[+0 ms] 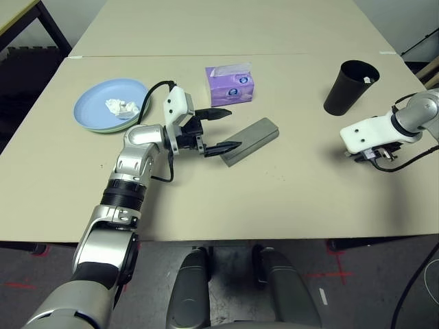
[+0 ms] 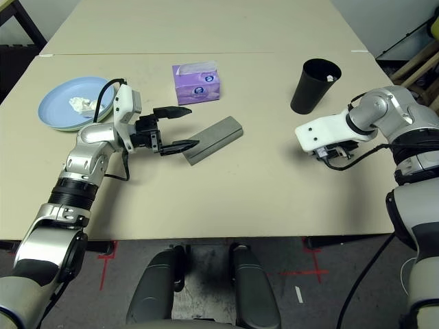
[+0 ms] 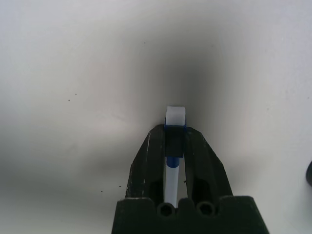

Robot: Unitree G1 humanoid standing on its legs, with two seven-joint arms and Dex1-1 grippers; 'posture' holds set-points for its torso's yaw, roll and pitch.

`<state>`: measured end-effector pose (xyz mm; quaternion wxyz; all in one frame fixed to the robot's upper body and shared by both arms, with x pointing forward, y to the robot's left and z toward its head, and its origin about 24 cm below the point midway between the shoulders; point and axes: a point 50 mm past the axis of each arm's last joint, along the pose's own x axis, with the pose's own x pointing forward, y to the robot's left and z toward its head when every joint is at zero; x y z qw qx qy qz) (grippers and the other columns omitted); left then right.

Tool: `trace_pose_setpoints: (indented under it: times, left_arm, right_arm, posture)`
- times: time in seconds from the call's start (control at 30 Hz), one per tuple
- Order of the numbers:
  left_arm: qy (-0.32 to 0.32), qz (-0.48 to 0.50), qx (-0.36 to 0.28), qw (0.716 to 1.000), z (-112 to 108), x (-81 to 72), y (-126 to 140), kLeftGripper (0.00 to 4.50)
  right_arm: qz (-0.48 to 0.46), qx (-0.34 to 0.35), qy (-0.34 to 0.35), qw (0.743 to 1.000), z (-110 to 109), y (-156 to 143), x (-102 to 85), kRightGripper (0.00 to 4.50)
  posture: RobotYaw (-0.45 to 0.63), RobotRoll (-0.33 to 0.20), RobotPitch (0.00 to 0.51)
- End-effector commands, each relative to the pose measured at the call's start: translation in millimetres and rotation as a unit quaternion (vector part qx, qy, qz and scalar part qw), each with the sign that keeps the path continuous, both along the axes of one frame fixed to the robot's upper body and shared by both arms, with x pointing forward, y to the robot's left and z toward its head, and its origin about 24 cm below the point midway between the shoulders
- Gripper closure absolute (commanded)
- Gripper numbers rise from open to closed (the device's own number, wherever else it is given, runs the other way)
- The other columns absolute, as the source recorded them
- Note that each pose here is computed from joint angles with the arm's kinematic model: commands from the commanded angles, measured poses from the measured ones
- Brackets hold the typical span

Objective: Organize and tidy the items on the table.

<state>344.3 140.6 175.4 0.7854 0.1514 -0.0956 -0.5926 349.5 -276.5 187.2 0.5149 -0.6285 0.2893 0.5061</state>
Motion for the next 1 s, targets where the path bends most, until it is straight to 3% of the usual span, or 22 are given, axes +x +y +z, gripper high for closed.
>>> trace_pose_setpoints:
  times: [0.03,0.2,0.37,0.53,0.6,0.7,0.77,1.0]
  left_arm:
    - [-0.004,-0.006,0.015,1.000,-1.8,-1.5,-2.2,0.00]
    - [-0.005,-0.007,0.016,1.000,-1.2,-1.3,-1.7,0.00]
    - [-0.004,-0.007,0.015,1.000,-2.0,-1.4,-1.7,0.00]
    - [-0.001,-0.008,0.014,1.000,-3.4,-0.7,-2.1,0.00]
    - [-0.002,-0.006,0.013,1.000,-4.0,0.3,-1.9,0.00]
    - [-0.003,0.002,0.001,1.000,-4.5,2.4,-5.9,0.00]
    - [-0.003,0.002,-0.002,1.000,-5.1,2.3,-7.8,0.00]
    - [-0.003,0.004,0.000,1.000,-5.3,3.5,-6.9,0.00]
  right_arm:
    - [-0.006,0.021,0.006,1.000,7.4,0.6,-0.4,4.10]
    - [-0.047,0.176,0.028,0.983,22.8,11.9,2.0,4.10]
    - [-0.081,0.378,0.035,0.921,42.1,24.8,2.2,4.10]
    - [-0.110,0.504,0.010,0.857,53.3,32.0,-1.9,4.10]
    - [-0.130,0.556,-0.023,0.821,55.2,36.6,-0.8,4.10]
    - [-0.157,0.664,-0.096,0.725,46.9,55.6,-1.3,4.10]
    - [-0.169,0.708,-0.125,0.674,45.4,65.1,-5.4,4.10]
    - [-0.197,0.754,-0.231,0.582,59.6,64.7,-8.3,4.10]
  posture:
    - [0.13,0.000,0.211]
    - [0.13,0.000,0.209]
    - [0.12,0.000,0.209]
    - [0.10,0.000,0.208]
    - [0.09,0.000,0.204]
    - [0.08,0.000,0.200]
    - [0.07,0.000,0.199]
    - [0.07,0.000,0.192]
